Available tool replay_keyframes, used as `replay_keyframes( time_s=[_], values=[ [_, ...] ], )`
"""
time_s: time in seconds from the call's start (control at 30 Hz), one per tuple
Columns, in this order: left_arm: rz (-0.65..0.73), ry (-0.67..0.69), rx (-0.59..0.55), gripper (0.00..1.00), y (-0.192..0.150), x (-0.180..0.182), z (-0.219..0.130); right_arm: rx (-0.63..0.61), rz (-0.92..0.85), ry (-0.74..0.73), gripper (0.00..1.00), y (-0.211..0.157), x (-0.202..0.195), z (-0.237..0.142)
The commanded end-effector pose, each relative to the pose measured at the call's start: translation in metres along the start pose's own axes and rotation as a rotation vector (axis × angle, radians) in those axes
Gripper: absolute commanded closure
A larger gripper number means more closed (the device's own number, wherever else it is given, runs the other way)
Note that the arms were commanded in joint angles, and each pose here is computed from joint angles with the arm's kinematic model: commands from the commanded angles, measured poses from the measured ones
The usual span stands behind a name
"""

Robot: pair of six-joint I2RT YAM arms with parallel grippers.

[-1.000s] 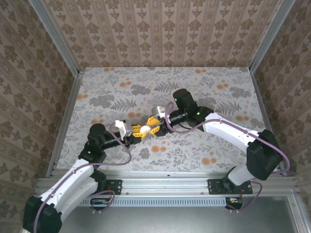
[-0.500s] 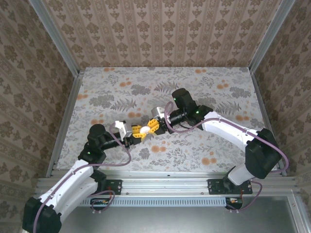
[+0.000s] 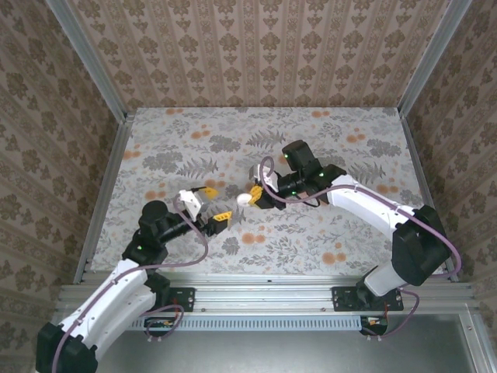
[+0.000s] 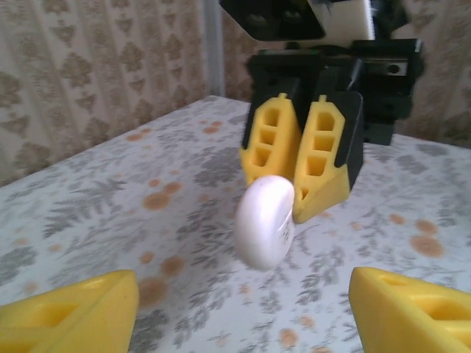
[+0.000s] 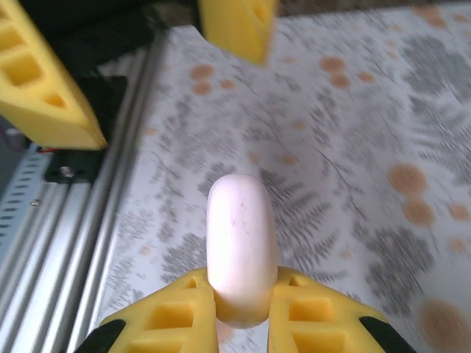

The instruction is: Insert wireless bluetooth earbuds into charging case

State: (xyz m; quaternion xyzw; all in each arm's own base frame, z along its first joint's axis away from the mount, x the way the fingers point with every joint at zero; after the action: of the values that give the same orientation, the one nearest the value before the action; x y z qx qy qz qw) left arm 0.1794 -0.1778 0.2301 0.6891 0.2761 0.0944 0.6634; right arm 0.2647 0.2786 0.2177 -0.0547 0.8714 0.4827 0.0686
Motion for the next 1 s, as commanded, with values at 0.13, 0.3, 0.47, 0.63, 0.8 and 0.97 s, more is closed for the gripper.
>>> replay_keyframes(
  time_s=[0.13, 0.3, 0.47, 0.63, 0.8, 0.97],
  values=[
    [-0.054, 0.299, -0.070, 0.17, 0.004, 0.034, -0.015, 0.232, 0.301, -0.150, 0.88, -0.038, -0.012, -0.016],
    [-0.108, 0.520, -0.062, 0.17, -0.002, 0.058, -0.031, 0.342, 0.479, -0.129, 0.87, -0.064, -0.007, -0.011],
    [-0.149, 0.634, -0.026, 0.16, -0.016, 0.073, -0.038, 0.542, 0.655, -0.097, 0.85, -0.098, -0.005, -0.006],
    [-0.167, 0.641, 0.012, 0.16, -0.023, 0.076, -0.036, 0.705, 0.804, -0.073, 0.84, -0.132, -0.010, -0.004],
    [-0.160, 0.642, 0.041, 0.16, -0.022, 0.077, -0.034, 0.662, 0.932, -0.058, 0.84, -0.152, -0.025, -0.003],
    [-0.159, 0.645, 0.041, 0.17, -0.020, 0.078, -0.034, 0.564, 1.054, -0.034, 0.84, -0.163, -0.044, -0.004]
  ],
)
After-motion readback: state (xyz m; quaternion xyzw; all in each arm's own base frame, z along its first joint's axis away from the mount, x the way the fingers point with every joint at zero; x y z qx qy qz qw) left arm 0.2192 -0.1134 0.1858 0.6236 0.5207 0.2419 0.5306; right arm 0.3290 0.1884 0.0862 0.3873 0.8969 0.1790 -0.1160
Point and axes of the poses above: each hand's point on the last joint's axis, 136 mm out from that joint toward the fingers, its own z axis out along the fingers, its own x axis along the line the jaws close on, y = z × x, the point moved 4 cm from there along -z, back along the fingers, and after that the axes turned 15 degrees about -z, right-handed, at the moved point
